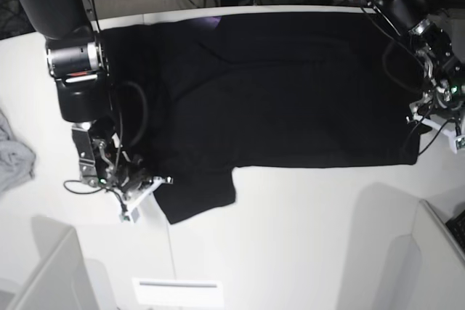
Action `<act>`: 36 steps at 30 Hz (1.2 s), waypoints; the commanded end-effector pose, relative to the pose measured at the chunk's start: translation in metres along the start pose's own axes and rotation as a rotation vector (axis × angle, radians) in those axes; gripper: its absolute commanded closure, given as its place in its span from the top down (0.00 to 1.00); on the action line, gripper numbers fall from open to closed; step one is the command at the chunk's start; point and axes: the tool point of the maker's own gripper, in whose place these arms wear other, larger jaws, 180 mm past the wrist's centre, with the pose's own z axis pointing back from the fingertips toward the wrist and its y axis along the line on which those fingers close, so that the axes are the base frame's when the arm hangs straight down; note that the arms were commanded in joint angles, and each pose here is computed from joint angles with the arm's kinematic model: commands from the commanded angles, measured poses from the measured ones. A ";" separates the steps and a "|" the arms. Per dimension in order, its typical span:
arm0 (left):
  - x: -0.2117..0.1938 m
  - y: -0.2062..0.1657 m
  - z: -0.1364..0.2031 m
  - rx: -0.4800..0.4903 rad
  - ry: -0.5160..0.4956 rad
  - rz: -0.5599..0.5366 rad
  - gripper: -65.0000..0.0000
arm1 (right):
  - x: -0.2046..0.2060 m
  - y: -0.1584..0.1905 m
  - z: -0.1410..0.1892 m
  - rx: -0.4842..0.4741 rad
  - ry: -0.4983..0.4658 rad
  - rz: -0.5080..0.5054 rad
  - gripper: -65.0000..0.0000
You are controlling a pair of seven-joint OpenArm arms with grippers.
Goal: Fold the T-shirt properly
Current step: 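Move the left gripper down to the opposite side edge and grasp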
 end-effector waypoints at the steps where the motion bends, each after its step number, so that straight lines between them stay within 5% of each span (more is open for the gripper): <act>1: 0.021 0.009 -0.002 0.027 -0.052 0.002 0.67 | 0.027 0.002 0.008 0.006 -0.057 0.012 0.00; 9: 0.034 -0.003 -0.048 -0.012 -0.061 0.055 0.67 | 0.030 0.000 0.010 0.004 -0.063 0.014 0.00; 19: 0.066 -0.005 -0.061 -0.045 -0.100 0.099 0.67 | 0.031 0.002 0.009 0.007 -0.066 0.014 0.00; 25: 0.066 -0.040 -0.083 -0.108 -0.077 0.022 0.67 | 0.032 0.002 0.010 0.007 -0.068 0.015 0.00; 36: 0.051 -0.047 -0.093 -0.090 -0.069 0.047 0.67 | 0.032 0.002 0.010 0.007 -0.068 0.015 0.00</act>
